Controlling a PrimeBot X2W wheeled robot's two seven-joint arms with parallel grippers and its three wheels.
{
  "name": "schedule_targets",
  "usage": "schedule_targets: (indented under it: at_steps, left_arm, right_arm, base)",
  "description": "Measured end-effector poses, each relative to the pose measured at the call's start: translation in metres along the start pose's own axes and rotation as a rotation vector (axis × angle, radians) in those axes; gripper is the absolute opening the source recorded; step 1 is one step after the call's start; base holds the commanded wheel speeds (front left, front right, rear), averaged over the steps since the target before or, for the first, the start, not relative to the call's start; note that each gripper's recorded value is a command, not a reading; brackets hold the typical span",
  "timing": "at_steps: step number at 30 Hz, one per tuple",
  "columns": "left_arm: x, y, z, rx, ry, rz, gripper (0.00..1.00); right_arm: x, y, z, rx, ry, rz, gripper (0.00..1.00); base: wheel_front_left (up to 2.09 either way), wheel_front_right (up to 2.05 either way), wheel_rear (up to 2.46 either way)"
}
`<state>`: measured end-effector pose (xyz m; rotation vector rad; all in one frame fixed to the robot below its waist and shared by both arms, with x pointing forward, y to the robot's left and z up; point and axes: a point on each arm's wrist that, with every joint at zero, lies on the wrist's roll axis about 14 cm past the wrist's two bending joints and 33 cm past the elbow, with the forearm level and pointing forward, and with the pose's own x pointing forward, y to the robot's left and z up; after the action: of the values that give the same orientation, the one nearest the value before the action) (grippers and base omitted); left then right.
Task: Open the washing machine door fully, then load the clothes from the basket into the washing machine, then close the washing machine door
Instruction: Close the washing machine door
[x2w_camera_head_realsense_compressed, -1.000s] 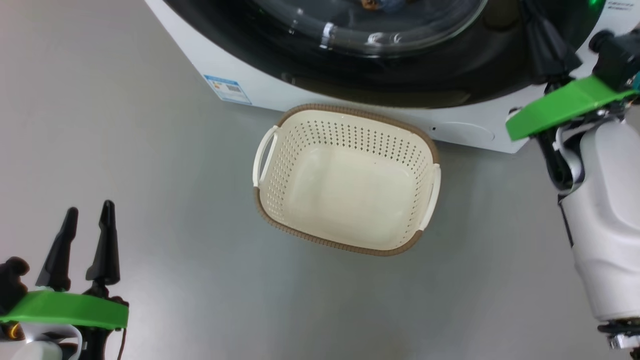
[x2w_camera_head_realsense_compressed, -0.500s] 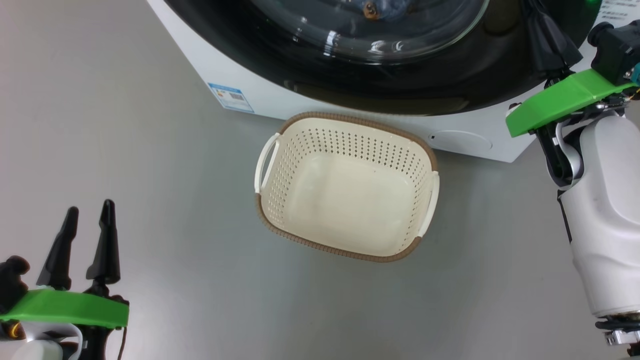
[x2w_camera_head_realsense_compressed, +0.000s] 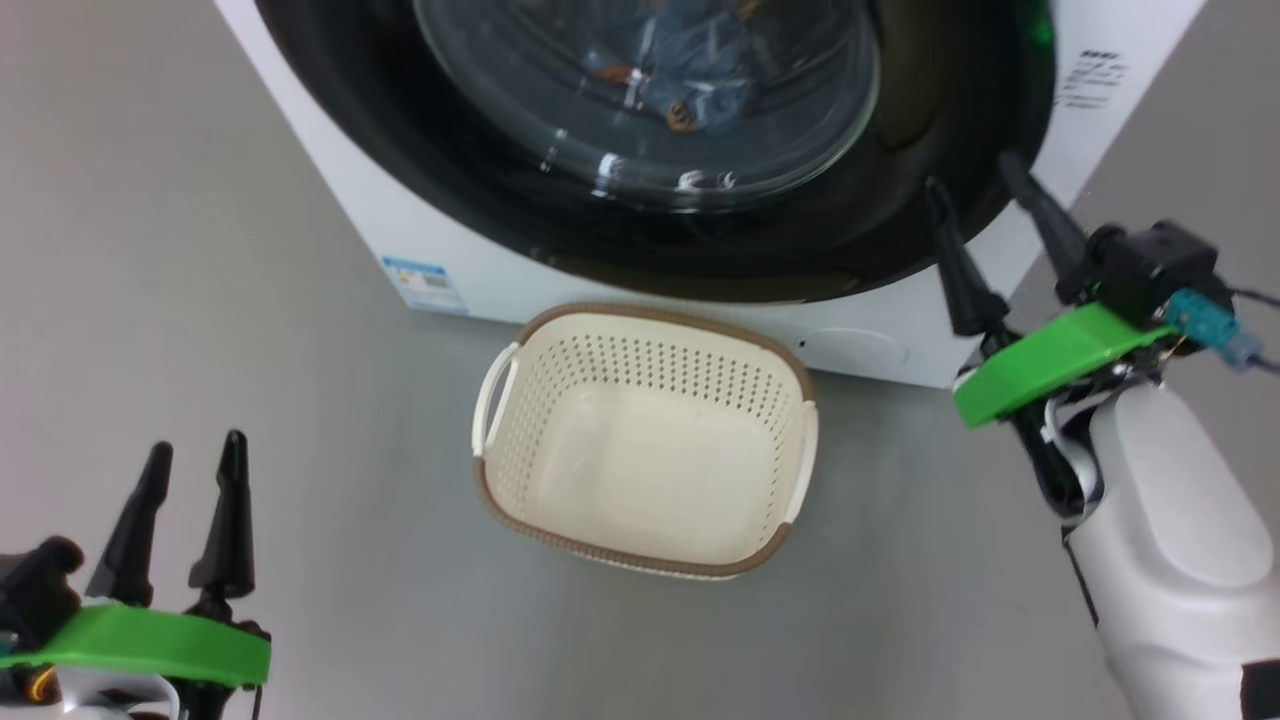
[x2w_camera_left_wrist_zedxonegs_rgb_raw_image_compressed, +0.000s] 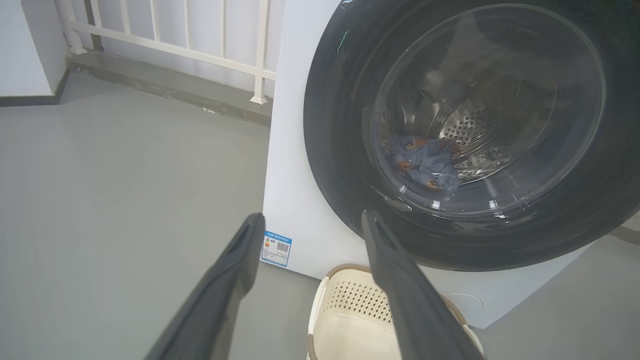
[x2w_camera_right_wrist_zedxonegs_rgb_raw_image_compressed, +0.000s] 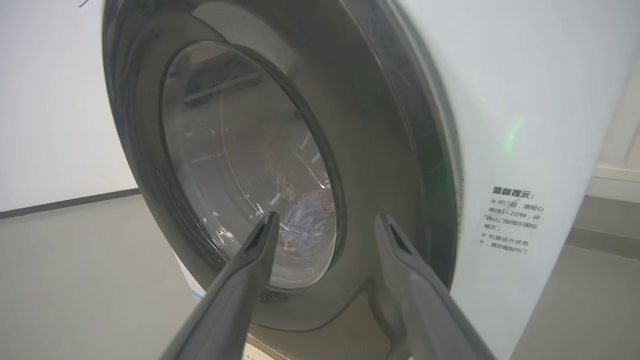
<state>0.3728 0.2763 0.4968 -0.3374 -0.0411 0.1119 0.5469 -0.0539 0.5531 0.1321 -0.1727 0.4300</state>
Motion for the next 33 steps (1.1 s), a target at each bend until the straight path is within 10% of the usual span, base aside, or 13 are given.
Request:
schedule_targets:
  at_steps: [33]
  left_arm:
    - [-0.001, -0.101, -0.007, -0.031, -0.007, -0.281, 1.00]
  right_arm:
    - [-0.176, -0.044, 0.044, 0.008, -0.039, -0.243, 1.00]
  base:
    - [0.00, 0.00, 0.00]
